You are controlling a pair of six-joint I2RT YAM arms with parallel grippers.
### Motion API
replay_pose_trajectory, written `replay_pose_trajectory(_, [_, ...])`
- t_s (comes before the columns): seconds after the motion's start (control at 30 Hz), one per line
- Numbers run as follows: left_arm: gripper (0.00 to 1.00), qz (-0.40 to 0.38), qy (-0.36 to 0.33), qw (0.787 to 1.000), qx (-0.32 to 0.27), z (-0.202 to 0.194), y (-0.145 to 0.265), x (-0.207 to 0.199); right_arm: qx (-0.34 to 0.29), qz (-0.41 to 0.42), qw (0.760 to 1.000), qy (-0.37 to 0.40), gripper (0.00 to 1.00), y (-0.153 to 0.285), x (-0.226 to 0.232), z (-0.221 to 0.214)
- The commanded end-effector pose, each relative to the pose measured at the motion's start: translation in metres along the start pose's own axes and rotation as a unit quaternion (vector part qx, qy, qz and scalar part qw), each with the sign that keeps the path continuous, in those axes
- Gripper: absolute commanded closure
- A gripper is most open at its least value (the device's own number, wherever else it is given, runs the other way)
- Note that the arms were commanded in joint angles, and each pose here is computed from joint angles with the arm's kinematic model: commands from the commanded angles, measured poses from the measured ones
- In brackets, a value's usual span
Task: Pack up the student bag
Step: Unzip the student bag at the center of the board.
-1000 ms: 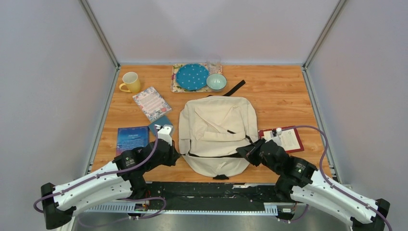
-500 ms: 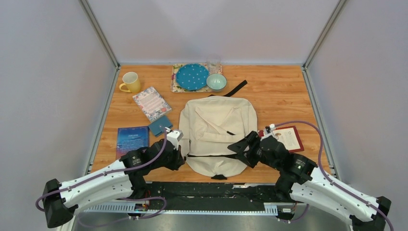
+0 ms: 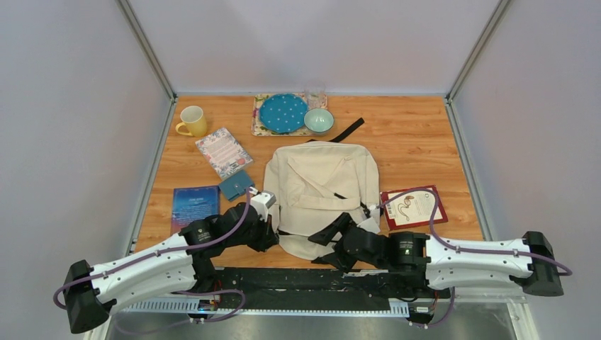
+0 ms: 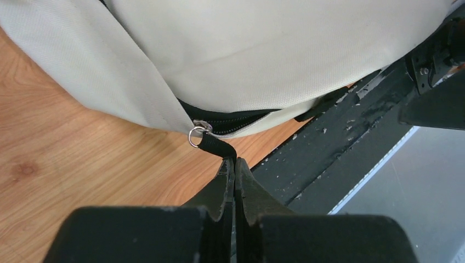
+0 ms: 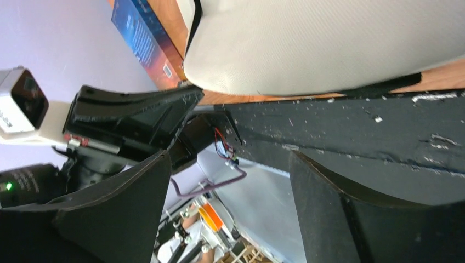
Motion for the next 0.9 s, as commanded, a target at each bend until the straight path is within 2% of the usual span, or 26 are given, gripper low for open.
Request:
replay_pose_trajectory(0.0, [1.0,-0.056,-0.003,0.998,-0.025,0.018,0.006,-0.022,-0.036,0.068,0.984,-0.158,0.17,-0.005,0.05,0.002])
replay_pose_trajectory(0.27, [1.0,-0.083,-0.005,0.996,-0.028,0.021,0.01,-0.03,-0.07,0.058,0.972,-0.217,0.14,-0.033,0.056,0.0])
replay_pose_trajectory(0.47, [1.0,-0.095,-0.009,0.995,-0.023,0.019,0.011,-0.032,-0.111,0.034,0.967,-0.229,0.14,-0.063,0.048,-0.001])
replay_pose_trajectory(0.67, [1.0,-0.091,-0.037,0.995,-0.031,0.02,0.019,-0.029,-0.131,0.014,0.964,-0.231,0.27,-0.083,0.035,0.007])
replay_pose_trajectory(0.7, [1.0,-0.093,-0.041,0.994,-0.033,0.021,0.021,-0.03,-0.137,0.007,0.964,-0.229,0.41,-0.085,0.028,0.011])
replay_pose_trajectory(0.77, [1.0,-0.093,-0.049,0.994,-0.03,0.019,0.024,-0.029,-0.145,0.002,0.962,-0.233,0.54,-0.086,0.02,0.018])
replay_pose_trajectory(0.8, [1.0,-0.092,-0.051,0.994,-0.031,0.019,0.025,-0.028,-0.151,-0.006,0.962,-0.229,0.72,-0.087,0.01,0.021])
replay_pose_trajectory(0.87, [1.0,-0.078,-0.055,0.995,-0.031,0.016,0.025,-0.022,-0.154,-0.005,0.963,-0.221,0.9,-0.085,0.006,0.024])
Point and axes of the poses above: each gripper's point midway between its finger pads, its own y axis back along the fingers, its own x axis along the line the jaws close on, z = x × y, the point moved 5 cm from there along y, back along the fingers
